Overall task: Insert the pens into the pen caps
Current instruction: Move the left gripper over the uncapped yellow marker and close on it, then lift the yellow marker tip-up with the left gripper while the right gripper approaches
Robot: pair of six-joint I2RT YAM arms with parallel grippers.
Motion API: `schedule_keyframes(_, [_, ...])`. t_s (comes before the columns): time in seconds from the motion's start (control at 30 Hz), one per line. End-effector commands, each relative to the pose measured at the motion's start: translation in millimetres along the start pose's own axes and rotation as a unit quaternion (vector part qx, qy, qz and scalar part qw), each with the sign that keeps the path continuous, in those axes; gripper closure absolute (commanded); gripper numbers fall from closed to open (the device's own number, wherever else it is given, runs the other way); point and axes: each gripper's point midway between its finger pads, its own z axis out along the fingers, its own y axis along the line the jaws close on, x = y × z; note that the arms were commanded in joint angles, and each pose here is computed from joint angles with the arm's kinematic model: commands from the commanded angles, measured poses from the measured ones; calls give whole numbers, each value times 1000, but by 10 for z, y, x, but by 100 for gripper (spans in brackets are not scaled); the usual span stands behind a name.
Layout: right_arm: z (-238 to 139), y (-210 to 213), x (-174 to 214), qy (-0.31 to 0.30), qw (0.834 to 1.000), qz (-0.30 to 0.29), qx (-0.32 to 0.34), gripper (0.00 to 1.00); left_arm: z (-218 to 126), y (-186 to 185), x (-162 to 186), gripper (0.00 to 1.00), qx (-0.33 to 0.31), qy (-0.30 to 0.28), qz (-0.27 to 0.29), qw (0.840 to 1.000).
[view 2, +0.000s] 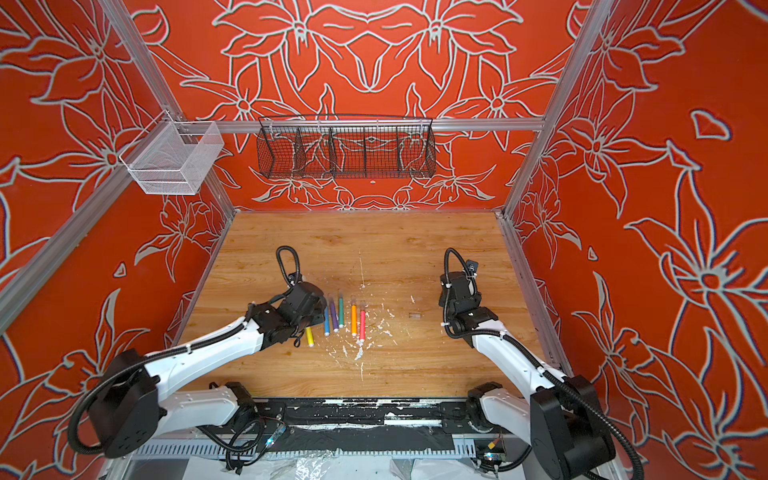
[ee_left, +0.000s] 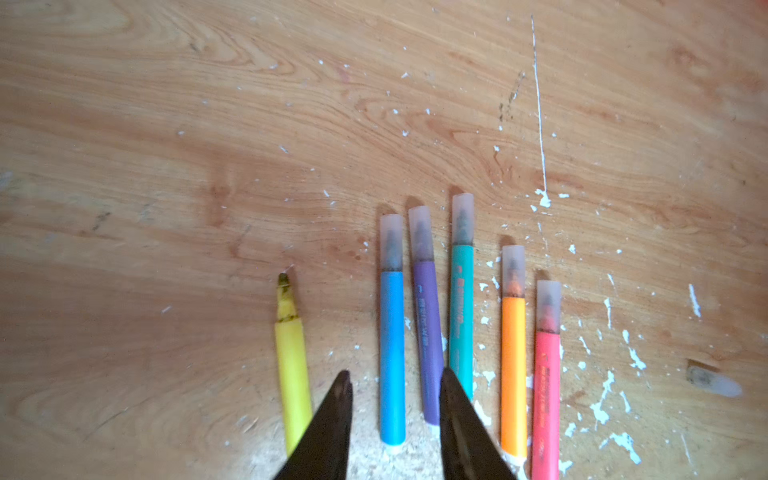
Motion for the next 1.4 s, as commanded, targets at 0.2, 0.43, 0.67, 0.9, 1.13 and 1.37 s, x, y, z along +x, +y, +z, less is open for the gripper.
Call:
schedule_keyframes(0.2, [-9, -12, 29, 1, 1000, 6, -4, 39, -71, 472, 426, 64, -27, 37, -17, 999])
schedule_keyframes(0.43, [-20, -19, 41, 2, 1000, 5, -6, 39, 40, 542, 567, 64, -43, 58, -5, 997])
schedule_keyframes(0.67, [-28, -18, 44, 3, 1000, 5, -8, 38, 182, 485, 615, 64, -54, 76, 14, 996])
schedule_keyframes(0.9, [-28, -16, 55, 4, 1000, 4, -10, 38, 293, 432, 610, 63, -63, 80, 25, 994])
schedule_keyframes(1.13, [-27, -9, 56, 5, 1000, 2, -11, 38, 408, 541, 641, 61, -110, 85, 37, 990])
schedule_keyframes(1.37, [-23, -7, 57, 6, 1000, 2, -10, 38, 515, 647, 735, 71, -149, 100, 37, 983])
